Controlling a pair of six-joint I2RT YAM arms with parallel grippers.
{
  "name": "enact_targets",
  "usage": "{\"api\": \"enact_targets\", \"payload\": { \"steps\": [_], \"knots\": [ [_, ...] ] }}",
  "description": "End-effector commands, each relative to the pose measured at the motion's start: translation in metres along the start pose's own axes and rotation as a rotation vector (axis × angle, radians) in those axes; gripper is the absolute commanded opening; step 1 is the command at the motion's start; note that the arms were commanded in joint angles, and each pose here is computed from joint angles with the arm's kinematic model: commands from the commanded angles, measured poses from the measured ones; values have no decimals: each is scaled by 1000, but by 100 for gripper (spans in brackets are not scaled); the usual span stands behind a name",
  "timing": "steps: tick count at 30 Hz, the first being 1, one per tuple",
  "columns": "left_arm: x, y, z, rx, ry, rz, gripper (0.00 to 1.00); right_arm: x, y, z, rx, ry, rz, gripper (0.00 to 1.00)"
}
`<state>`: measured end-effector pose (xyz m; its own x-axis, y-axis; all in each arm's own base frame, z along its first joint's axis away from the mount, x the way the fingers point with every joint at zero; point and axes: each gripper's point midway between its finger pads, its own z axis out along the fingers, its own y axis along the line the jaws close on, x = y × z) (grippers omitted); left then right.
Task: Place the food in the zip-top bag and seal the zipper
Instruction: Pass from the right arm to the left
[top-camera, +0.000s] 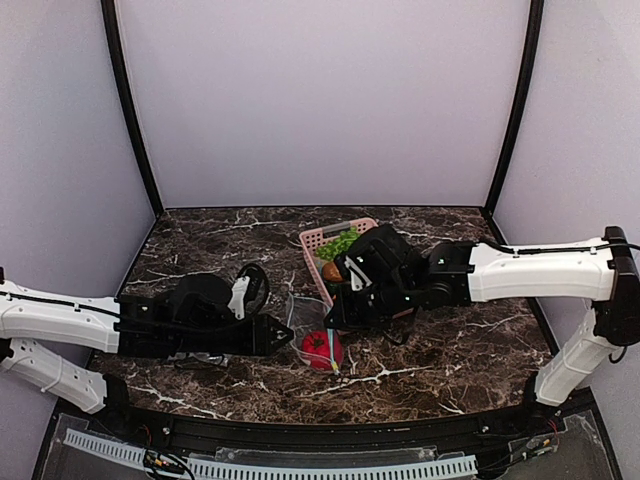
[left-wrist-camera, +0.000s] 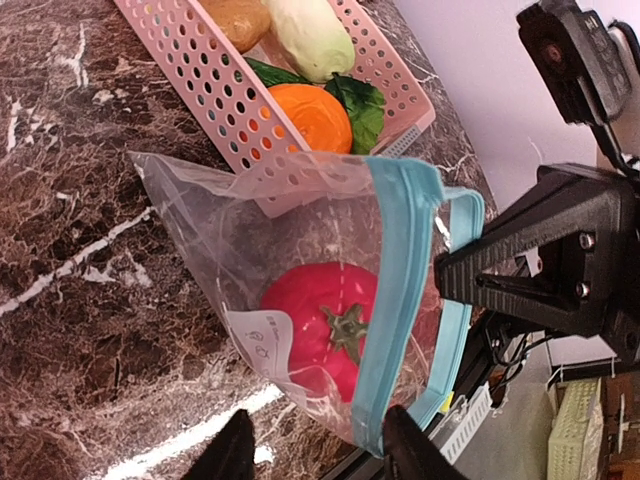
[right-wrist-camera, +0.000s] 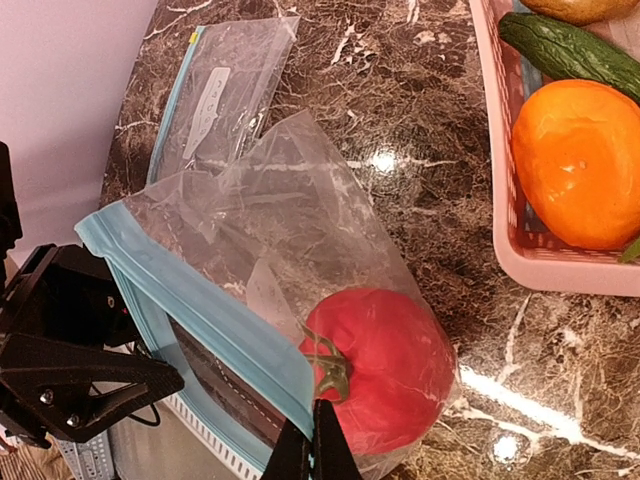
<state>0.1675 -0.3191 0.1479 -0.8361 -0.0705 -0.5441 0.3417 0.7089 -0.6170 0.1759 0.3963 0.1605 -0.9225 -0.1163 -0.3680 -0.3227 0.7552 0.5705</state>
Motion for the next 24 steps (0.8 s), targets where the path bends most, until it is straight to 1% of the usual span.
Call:
{"api": "enact_targets", "payload": {
  "steps": [1,2,3,5,9,15,16,17,21,22,24],
  "knots": [
    [0,7,4,-15,-16,-9,28,3,1,6,-3,-5,1,0],
    [-1,7,5,-15,-21,-8,22,3,0,6,-2,-5,1,0],
    [-2,7,5,-14,-23,-6,14,3,0,5,-1,-5,1,0],
    [-4,6,4,-15,-29,-2,10,4,-1,6,-1,-5,2,0],
    [-6,6,3,-13,-39,7,2,6,-2,6,1,-4,3,0],
    [-7,9,1,-21,-44,7,1,5,-2,1,-3,-15,-2,0],
    [-8,8,1,-17,-46,8,1,5,-2,1,-3,-13,-7,4],
    [-8,7,0,-15,-46,11,1,5,-2,0,-4,-15,-11,12],
    [-12,4,-2,-19,-49,31,1,-3,0,-12,5,-49,-45,52],
    [-12,5,-3,-28,-46,41,1,-6,-1,-16,13,-60,-57,58],
    [-12,9,-6,-52,-45,50,1,-12,-5,-24,36,-68,-74,64]
  ]
}}
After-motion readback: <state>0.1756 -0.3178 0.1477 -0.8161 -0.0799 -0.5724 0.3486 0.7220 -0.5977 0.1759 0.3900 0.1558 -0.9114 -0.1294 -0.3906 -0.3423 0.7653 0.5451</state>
